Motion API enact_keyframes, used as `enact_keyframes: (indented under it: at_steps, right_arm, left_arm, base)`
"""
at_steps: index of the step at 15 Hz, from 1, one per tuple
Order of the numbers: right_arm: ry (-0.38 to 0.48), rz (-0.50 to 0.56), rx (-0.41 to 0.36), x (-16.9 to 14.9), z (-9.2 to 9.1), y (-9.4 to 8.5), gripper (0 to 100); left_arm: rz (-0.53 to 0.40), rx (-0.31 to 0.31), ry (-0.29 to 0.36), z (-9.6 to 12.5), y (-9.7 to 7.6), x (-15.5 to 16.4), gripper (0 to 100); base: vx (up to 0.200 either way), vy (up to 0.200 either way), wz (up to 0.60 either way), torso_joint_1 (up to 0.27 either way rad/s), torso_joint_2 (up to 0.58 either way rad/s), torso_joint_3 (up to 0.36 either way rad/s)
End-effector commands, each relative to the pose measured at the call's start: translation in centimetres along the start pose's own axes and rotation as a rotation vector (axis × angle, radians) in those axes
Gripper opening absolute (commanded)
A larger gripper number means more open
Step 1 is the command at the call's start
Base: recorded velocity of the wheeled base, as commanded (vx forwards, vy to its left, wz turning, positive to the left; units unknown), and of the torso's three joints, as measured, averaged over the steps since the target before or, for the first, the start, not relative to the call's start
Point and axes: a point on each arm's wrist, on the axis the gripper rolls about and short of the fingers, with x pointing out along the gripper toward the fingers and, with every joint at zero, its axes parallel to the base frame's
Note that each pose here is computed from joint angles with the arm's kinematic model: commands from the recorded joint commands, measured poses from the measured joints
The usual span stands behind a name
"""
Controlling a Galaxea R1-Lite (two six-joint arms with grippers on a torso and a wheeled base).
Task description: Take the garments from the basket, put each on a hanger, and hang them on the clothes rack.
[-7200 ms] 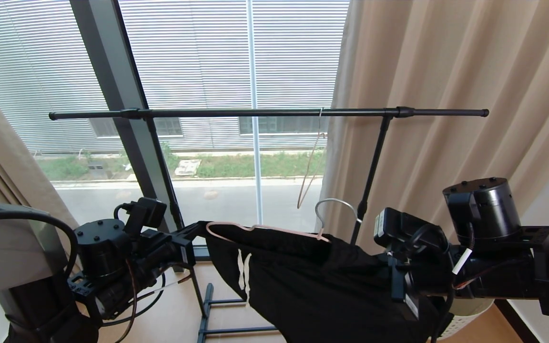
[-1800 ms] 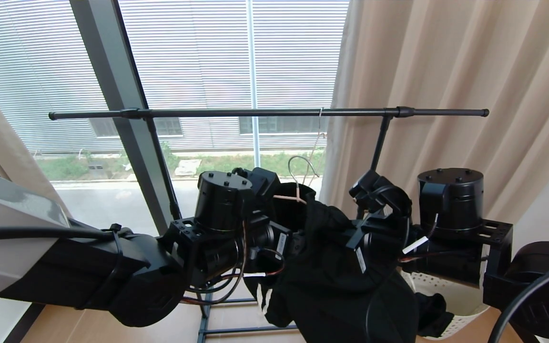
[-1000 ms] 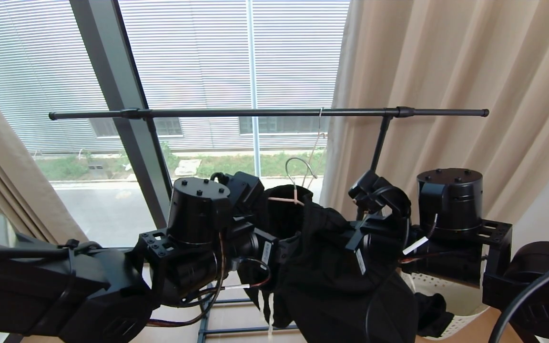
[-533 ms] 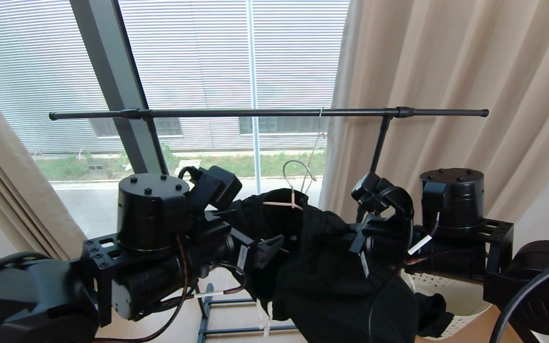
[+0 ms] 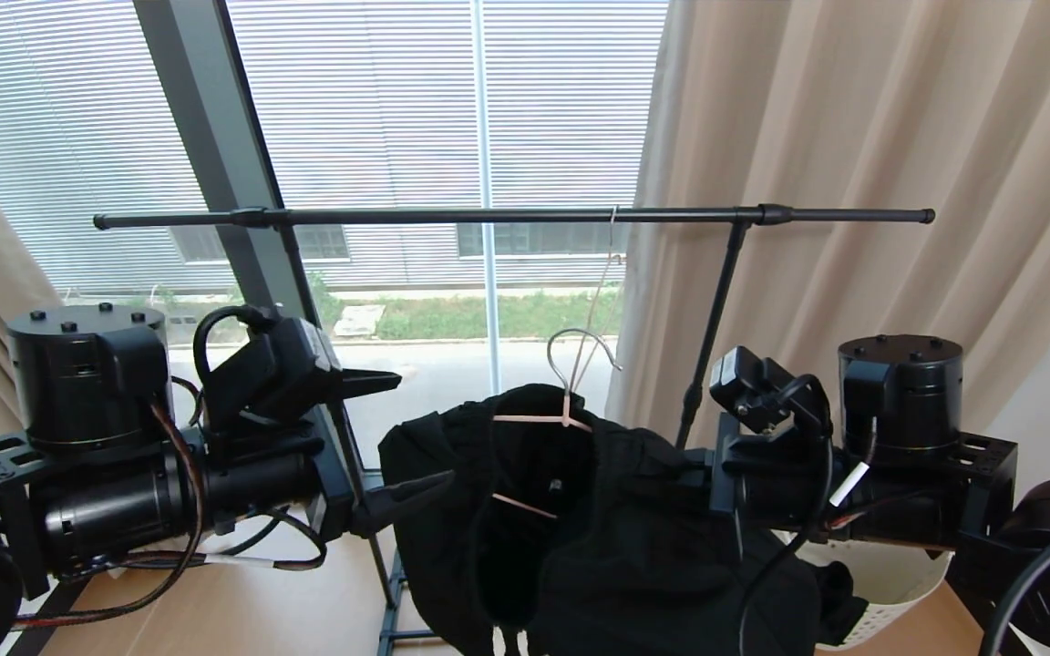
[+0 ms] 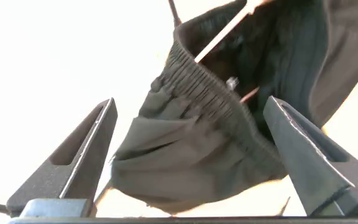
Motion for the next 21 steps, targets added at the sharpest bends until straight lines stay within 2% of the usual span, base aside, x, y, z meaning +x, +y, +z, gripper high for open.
enact_keyframes:
  at_steps: [1, 3, 4, 6, 8, 11, 13, 18, 20, 21]
  right_arm:
    - [0.000, 0.032, 0.004, -0.2, -0.2, 0.1, 0]
    - [0.001, 0.039, 0.008, -0.3, -0.4, 0.0, 0]
    - [-0.010, 0.083, 0.008, -0.7, -0.4, 0.1, 0]
    - [-0.006, 0.087, 0.009, -0.8, -0.6, 0.2, 0]
    - [0.000, 0.091, -0.007, -0.9, -0.8, 0.3, 0]
    - [-0.014, 0.139, -0.032, -1.4, -0.8, 0.7, 0]
    - [-0.015, 0.140, -0.033, -1.5, -0.8, 0.8, 0]
    - [-0.013, 0.148, -0.030, -1.5, -0.9, 0.9, 0]
    - [-0.016, 0.183, -0.028, -1.6, -1.0, 1.0, 0]
    - [-0.017, 0.188, -0.029, -1.6, -1.0, 1.0, 0]
  left_arm:
    - [-0.181, 0.077, -0.041, -0.9, 0.1, -0.7, 100]
    - [-0.197, 0.089, -0.038, -0.8, 0.2, -0.7, 100]
    - [-0.279, 0.143, 0.057, 0.0, 1.2, -0.7, 100]
    - [-0.342, 0.110, 0.101, 0.9, 1.9, -0.6, 100]
    - [-0.329, 0.099, 0.112, 0.7, 3.2, 0.3, 100]
    - [-0.345, 0.083, 0.140, -0.7, 4.1, 2.0, 100]
    - [-0.353, 0.112, 0.150, -1.6, 4.6, 2.7, 100]
    - [-0.379, 0.117, 0.155, -2.2, 5.1, 4.7, 100]
    - [-0.389, 0.115, 0.154, -2.4, 5.3, 5.4, 100]
    - [-0.402, 0.117, 0.153, -2.3, 4.9, 5.6, 100]
  base:
    - [0.000, 0.000, 0.00, 0.000, 0.00, 0.000]
    - [0.000, 0.000, 0.00, 0.000, 0.00, 0.000]
    - [0.000, 0.000, 0.00, 0.000, 0.00, 0.000]
    - [0.000, 0.000, 0.00, 0.000, 0.00, 0.000]
    - [0.000, 0.000, 0.00, 0.000, 0.00, 0.000]
    - [0.000, 0.000, 0.00, 0.000, 0.00, 0.000]
    - [0.000, 0.000, 0.00, 0.000, 0.00, 0.000]
    - [0.000, 0.000, 0.00, 0.000, 0.00, 0.000]
    - [0.000, 0.000, 0.00, 0.000, 0.00, 0.000]
    - [0.000, 0.000, 0.00, 0.000, 0.00, 0.000]
